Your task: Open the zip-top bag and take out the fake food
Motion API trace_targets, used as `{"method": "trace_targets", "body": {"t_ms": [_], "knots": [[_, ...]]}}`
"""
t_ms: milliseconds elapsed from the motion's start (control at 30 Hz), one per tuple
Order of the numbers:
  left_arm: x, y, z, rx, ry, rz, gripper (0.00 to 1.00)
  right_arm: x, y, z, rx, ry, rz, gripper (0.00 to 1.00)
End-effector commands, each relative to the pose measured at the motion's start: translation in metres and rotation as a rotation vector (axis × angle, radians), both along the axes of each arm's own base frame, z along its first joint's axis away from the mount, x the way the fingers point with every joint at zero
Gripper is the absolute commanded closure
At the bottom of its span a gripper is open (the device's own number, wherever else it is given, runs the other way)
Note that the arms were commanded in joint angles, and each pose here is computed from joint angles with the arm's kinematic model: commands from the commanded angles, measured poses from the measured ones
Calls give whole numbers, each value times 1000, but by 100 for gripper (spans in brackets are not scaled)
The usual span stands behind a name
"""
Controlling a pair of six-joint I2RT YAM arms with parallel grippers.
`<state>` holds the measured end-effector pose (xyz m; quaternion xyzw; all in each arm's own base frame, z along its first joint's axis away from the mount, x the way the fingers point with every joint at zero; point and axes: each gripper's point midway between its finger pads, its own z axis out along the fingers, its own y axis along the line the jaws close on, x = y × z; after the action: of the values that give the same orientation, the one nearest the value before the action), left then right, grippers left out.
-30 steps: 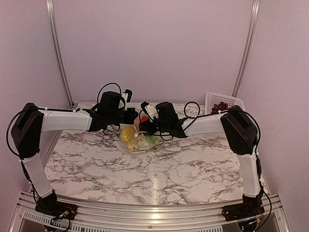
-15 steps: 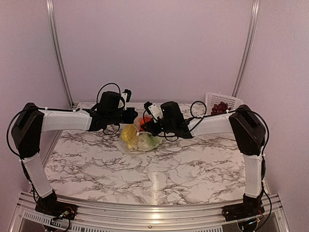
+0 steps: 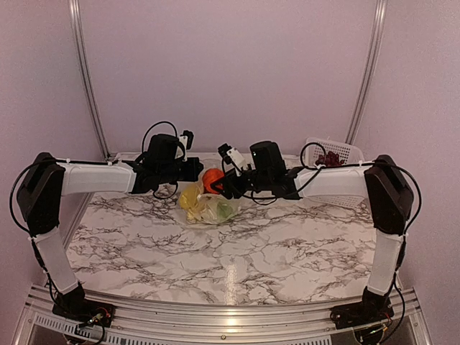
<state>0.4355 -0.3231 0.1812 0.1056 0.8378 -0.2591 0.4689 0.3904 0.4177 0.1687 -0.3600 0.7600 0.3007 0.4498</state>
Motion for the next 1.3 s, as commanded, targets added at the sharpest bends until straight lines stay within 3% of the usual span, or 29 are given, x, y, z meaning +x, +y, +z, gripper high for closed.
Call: {"method": "trace_targets", "body": {"t_ms": [0, 367, 733, 833, 1033, 1267], "knots": [[9, 3, 1, 1, -7, 30, 100, -22, -5, 23, 82, 59, 106, 72], [13, 6, -3, 4, 7, 40, 100, -40, -28, 62, 201, 54, 191, 74], [13, 6, -3, 2, 10, 39, 100, -1, -90, 120, 307, -46, 68, 73], [13, 6, -2, 3, 9, 40, 100, 28, -128, 124, 295, -69, -67, 73], [14, 8, -3, 4, 10, 43, 100, 86, -251, 118, 258, -95, -439, 72], [15, 7, -3, 1, 12, 40, 100, 122, -376, 72, 104, -56, -834, 70]]}}
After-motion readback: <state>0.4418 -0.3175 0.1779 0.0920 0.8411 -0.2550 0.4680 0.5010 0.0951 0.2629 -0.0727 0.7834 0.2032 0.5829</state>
